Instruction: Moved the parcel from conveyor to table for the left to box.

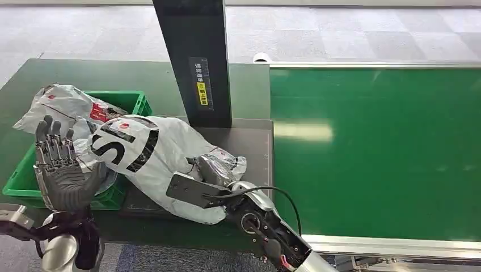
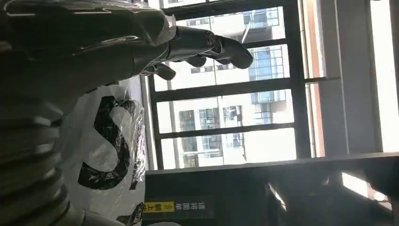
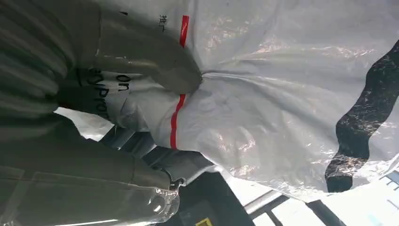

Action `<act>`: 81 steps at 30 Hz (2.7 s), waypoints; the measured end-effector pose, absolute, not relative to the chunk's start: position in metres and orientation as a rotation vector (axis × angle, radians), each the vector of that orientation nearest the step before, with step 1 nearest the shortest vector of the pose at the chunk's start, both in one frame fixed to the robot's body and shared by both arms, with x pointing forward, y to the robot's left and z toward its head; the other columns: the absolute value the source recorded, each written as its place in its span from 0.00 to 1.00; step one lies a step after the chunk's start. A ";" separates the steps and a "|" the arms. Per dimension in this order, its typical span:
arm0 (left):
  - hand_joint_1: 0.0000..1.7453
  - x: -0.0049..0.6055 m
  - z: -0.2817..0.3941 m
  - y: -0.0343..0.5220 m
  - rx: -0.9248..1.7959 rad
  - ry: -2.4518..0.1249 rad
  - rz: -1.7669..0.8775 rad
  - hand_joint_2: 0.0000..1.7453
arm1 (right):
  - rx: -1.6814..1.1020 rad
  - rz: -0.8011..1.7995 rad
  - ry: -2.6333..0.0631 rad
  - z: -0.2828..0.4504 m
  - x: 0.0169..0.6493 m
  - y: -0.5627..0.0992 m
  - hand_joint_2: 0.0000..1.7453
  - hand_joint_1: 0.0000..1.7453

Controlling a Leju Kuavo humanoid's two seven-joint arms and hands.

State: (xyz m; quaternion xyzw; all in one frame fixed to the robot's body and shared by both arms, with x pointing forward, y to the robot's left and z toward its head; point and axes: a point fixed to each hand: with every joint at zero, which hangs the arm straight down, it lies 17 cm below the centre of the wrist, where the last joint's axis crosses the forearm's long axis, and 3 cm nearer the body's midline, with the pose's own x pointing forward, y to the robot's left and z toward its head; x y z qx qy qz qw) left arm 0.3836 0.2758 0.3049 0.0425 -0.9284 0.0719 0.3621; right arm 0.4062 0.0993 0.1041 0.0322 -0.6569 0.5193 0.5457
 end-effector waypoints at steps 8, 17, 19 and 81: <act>0.00 0.377 0.287 0.283 0.140 -2.348 0.187 1.00 | -0.146 1.098 -1.633 0.131 0.436 0.046 1.00 1.00; 0.00 0.380 0.287 0.277 0.111 -2.346 0.178 1.00 | -0.126 1.029 -1.599 0.124 0.448 0.012 1.00 0.00; 0.00 0.381 0.288 0.277 0.110 -2.344 0.178 1.00 | -0.084 1.028 -1.585 0.118 0.444 0.015 0.00 0.00; 1.00 0.489 0.077 -0.002 0.385 -1.692 -1.282 1.00 | -0.070 0.062 -2.318 0.298 0.397 -0.211 1.00 0.00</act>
